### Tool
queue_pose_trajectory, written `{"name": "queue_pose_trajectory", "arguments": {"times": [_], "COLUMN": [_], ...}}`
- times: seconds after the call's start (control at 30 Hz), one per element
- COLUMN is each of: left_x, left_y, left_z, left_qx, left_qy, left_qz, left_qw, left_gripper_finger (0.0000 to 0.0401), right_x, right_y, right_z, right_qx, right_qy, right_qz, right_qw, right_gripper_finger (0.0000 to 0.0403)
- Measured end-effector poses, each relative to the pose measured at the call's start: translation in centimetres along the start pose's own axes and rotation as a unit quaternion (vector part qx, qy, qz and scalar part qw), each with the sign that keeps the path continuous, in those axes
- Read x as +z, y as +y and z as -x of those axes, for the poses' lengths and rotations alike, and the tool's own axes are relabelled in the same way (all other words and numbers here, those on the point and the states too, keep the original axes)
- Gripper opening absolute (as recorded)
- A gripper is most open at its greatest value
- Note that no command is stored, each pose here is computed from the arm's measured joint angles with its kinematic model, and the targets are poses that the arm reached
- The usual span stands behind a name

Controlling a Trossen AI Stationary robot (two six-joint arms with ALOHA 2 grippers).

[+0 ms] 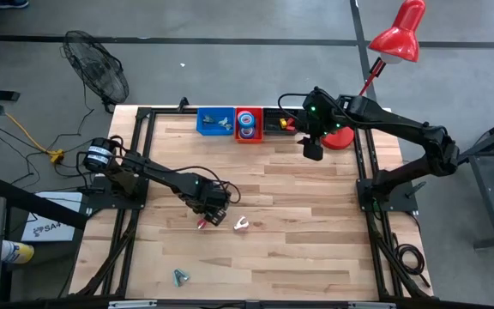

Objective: Pick and place Stapler, Stapler remover, tape
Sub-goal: Put the green stapler into the black basket

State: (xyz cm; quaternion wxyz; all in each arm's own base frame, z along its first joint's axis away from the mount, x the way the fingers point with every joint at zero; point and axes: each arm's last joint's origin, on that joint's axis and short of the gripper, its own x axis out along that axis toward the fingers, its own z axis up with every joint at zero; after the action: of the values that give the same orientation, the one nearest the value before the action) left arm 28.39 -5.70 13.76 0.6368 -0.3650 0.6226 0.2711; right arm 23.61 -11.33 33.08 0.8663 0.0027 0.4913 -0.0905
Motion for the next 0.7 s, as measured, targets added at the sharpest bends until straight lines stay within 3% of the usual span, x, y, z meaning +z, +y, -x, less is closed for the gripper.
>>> {"name": "queue_pose_trajectory", "arguments": {"times": [0.37, 0.7], "left_x": [-0.11, -0.16], "left_y": [0.21, 0.29], "left_z": [-0.12, -0.13], "left_qx": [0.009, 0.012], "left_qy": [0.008, 0.011], "left_qz": [0.001, 0.002], "left_qw": [1.000, 1.000], "left_gripper_finger": [0.0139, 0.0086], "right_x": [0.00, 0.00], "right_y": [0.00, 0.00], "right_z": [0.01, 0.01], "right_qx": [0.000, 0.000], "right_qy": [0.000, 0.000], "right_qz": [0.000, 0.000], "right_qw": [1.000, 1.000], "right_gripper_finger": [0.0186, 0.0185]}}
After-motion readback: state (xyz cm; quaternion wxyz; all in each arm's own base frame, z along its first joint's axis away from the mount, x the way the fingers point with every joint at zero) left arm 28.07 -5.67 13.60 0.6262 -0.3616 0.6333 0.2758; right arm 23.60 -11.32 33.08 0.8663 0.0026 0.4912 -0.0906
